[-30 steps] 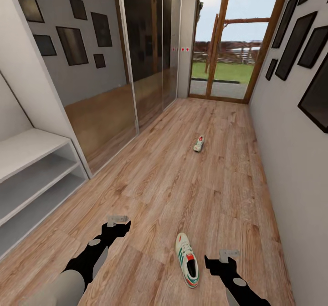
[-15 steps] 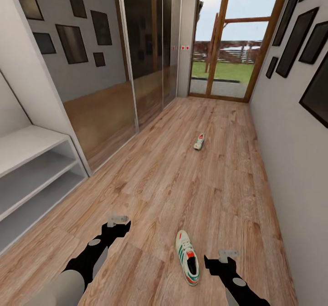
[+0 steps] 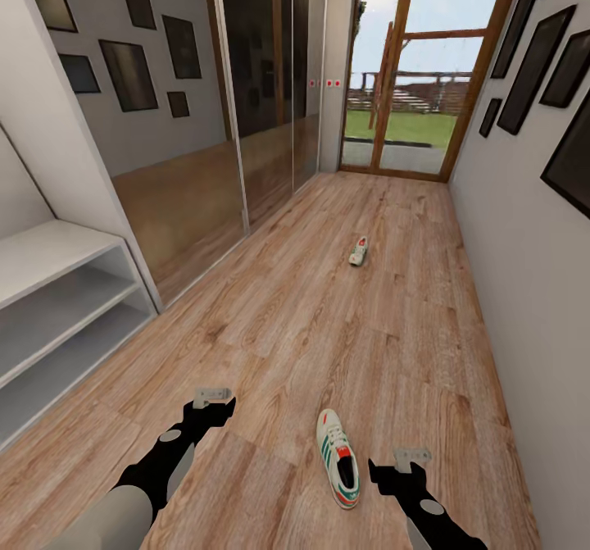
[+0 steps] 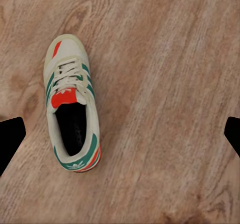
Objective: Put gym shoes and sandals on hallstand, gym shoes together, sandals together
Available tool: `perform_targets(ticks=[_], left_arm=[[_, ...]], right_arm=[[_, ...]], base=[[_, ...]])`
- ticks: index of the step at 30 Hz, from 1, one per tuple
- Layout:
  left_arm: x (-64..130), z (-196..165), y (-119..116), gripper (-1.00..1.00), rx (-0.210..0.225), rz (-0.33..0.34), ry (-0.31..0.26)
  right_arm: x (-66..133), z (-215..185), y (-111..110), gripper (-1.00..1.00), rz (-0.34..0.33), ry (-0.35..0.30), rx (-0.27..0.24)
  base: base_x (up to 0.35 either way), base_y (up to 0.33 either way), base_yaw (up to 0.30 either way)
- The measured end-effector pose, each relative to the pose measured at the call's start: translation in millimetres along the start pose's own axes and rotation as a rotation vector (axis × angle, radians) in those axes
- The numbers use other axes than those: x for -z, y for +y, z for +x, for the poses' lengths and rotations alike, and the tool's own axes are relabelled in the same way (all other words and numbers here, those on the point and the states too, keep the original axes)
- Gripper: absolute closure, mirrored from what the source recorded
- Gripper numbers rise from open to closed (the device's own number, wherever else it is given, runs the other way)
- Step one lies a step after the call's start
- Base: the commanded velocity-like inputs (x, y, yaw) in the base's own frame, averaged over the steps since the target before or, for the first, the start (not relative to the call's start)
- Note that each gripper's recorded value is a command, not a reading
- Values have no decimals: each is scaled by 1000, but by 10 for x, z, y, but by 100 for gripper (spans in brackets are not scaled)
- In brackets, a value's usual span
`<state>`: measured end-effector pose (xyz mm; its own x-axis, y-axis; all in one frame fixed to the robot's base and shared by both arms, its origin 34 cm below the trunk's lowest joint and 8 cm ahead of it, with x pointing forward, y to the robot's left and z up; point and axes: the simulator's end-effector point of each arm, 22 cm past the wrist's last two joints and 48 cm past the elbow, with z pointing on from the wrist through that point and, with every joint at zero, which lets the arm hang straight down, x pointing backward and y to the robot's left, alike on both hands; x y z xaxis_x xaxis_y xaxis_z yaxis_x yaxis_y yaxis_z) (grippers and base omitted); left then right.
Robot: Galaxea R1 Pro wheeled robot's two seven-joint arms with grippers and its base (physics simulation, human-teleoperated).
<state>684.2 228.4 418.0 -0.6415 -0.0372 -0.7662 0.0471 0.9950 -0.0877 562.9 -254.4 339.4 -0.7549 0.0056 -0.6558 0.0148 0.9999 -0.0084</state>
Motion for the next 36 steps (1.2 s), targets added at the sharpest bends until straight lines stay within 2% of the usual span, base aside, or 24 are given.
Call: perform_targets(ticks=[9,24,36], left_arm=[[-92,179,17,-100,0,0,1],[-270,551,46,-100,1,0,13],[-398,822,65,-100,2,0,18]], right_arm=[[-118,177,-12,-100,3,4,1],[-317,671,-11,-100,4,50,2],[-480,913,21,-100,2,53,1]], base=[[0,0,11],[0,0,121],[0,0,38]])
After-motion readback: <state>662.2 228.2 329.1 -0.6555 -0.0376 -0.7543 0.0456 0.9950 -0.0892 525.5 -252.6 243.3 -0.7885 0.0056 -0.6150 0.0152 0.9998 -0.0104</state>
